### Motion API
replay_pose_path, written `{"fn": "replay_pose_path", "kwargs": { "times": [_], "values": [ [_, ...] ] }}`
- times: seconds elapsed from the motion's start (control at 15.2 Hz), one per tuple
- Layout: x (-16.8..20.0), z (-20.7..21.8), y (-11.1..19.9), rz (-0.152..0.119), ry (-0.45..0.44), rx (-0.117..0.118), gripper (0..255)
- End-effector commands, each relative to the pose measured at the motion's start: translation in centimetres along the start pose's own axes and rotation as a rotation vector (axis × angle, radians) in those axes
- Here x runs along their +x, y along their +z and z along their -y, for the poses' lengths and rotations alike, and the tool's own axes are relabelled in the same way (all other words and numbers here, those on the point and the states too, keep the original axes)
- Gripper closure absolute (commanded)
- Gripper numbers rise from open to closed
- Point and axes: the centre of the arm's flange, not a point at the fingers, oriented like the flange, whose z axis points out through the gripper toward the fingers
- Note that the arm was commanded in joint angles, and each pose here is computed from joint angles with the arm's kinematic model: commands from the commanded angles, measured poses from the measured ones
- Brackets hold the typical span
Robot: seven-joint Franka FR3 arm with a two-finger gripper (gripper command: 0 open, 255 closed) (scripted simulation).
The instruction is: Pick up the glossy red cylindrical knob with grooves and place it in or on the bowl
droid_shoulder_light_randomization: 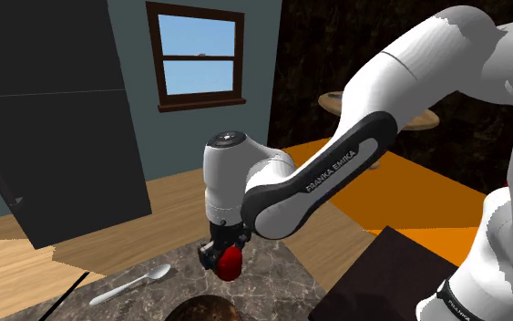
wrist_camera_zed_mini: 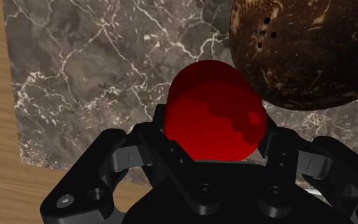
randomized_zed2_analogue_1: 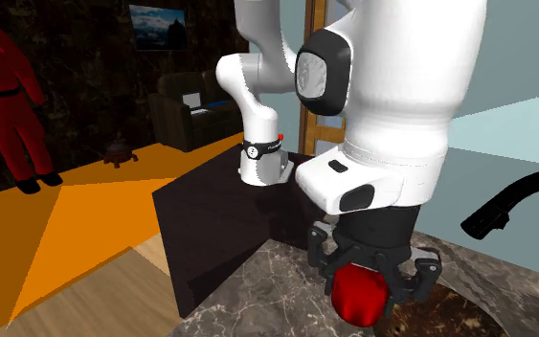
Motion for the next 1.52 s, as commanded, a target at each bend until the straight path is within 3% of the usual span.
{"fn": "replay_pose_path", "kwargs": {
  "times": [0.0, 0.53, 1.45],
  "values": [
    [-1.1, 2.4, -0.1, 0.0, 0.002, 0.0, 255],
    [-6.0, 11.9, 0.0, 0.0, 0.002, 0.0, 255],
    [-6.0, 11.9, 6.6, 0.0, 0.002, 0.0, 255]
  ]
}}
